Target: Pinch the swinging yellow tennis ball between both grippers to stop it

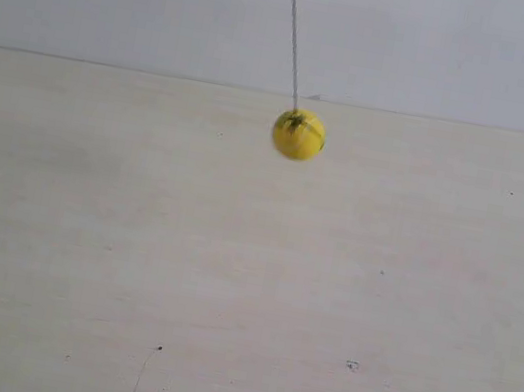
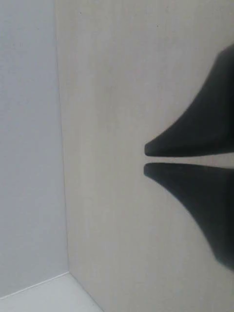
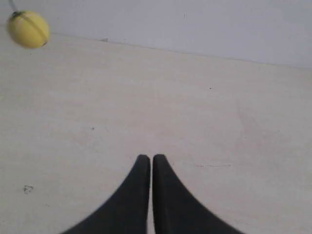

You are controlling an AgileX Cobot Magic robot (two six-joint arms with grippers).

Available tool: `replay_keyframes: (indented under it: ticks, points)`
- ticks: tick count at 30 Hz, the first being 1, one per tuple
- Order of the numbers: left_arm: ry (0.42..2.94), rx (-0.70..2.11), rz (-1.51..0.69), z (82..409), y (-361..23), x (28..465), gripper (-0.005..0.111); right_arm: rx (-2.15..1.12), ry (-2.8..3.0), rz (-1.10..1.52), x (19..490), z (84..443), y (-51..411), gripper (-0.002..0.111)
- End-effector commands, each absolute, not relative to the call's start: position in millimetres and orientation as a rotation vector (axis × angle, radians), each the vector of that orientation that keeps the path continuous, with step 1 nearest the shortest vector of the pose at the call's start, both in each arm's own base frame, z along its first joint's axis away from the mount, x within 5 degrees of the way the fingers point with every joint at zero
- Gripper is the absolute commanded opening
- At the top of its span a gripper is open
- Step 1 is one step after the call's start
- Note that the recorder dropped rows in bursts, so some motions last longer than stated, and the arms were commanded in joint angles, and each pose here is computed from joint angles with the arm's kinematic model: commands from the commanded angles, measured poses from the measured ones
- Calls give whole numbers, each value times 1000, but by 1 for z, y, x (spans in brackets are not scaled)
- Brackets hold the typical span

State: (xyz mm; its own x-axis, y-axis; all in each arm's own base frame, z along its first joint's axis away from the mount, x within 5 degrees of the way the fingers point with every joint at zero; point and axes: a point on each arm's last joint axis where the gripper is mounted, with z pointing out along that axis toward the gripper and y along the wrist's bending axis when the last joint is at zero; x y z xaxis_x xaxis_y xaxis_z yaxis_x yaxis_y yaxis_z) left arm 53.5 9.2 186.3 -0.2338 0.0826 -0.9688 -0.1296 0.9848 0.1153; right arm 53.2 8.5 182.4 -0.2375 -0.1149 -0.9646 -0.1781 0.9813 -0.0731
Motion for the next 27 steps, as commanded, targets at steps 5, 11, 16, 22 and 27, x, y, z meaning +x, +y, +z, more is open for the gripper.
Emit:
replay_keyframes:
  ticks: [5,11,16,22,27]
  points:
    - [1792,-37,183,186,9,54,5,-360,1599,-106,56,199,8,0]
    - [1792,-37,183,186,9,54,5,-283,1425,-57,55,216,9,0]
    - [1792,-37,183,186,9,54,5,-152,1403,91,55,220,9,0]
    - [1704,231,475,194,12,54,5,-75,1402,183,54,221,9,0]
    - [1649,319,576,198,13,55,5,-75,1402,183,54,221,9,0]
